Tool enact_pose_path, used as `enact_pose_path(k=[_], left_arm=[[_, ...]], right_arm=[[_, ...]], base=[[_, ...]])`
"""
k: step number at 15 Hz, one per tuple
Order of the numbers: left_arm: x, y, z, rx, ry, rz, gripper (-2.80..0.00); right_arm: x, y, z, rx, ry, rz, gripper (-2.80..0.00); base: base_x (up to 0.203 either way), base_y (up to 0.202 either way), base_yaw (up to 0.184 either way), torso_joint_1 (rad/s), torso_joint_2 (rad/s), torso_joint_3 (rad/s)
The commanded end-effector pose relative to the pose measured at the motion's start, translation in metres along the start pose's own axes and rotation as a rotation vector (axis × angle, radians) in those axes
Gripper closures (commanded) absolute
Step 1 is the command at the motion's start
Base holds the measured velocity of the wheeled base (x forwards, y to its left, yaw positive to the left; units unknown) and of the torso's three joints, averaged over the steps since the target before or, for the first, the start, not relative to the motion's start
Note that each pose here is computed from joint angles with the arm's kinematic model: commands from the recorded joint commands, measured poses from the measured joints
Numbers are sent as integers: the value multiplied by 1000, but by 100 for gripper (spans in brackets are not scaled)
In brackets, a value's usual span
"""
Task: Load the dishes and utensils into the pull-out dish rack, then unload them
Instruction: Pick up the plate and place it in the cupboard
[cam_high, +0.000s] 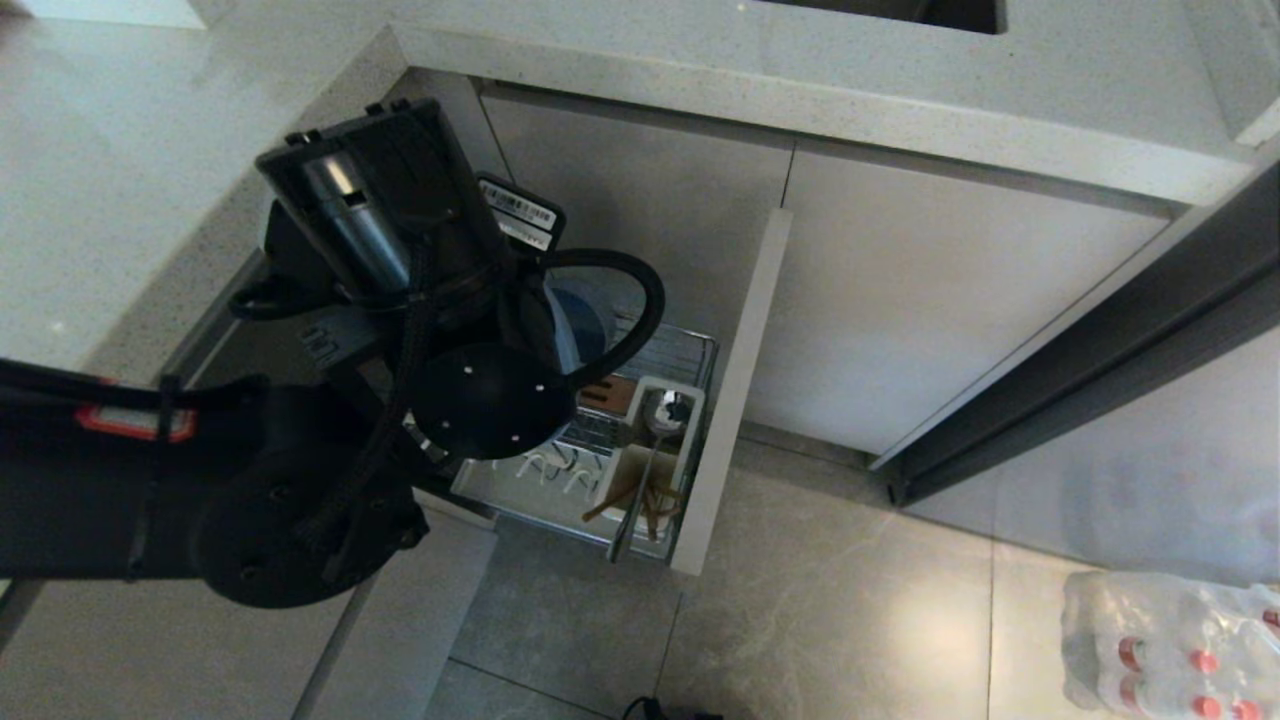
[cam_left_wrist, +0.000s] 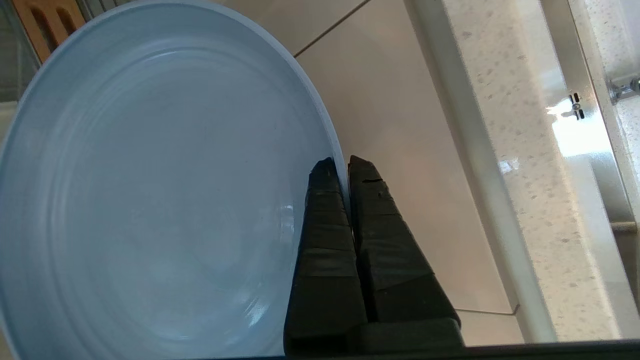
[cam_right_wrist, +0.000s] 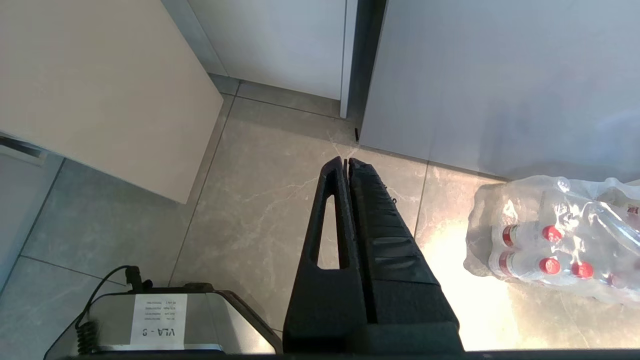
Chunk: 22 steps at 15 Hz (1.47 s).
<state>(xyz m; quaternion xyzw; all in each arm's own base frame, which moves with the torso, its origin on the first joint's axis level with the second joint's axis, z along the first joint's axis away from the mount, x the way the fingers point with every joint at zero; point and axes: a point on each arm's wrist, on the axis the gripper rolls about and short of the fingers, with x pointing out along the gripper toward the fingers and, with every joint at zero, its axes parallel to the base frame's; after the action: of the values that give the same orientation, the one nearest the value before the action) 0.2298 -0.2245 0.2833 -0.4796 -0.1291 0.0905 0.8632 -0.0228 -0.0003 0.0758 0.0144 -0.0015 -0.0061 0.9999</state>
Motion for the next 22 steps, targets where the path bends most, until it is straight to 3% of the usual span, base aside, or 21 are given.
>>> enact_pose_path(k=[1,15,22], left_arm=[[5,7,-10,4,-10,10,0],[28,27,-16,-61,-59,-67,0],[38,39,-17,-53,-85,-45,0]], right_arm=[[0,0,0,0,1,0,0],[0,0,0,0,1,0,0],[0,0,0,0,1,0,0]], base=[[0,0,0,0,0,0],[0,0,0,0,0,0],[0,0,0,0,0,0]])
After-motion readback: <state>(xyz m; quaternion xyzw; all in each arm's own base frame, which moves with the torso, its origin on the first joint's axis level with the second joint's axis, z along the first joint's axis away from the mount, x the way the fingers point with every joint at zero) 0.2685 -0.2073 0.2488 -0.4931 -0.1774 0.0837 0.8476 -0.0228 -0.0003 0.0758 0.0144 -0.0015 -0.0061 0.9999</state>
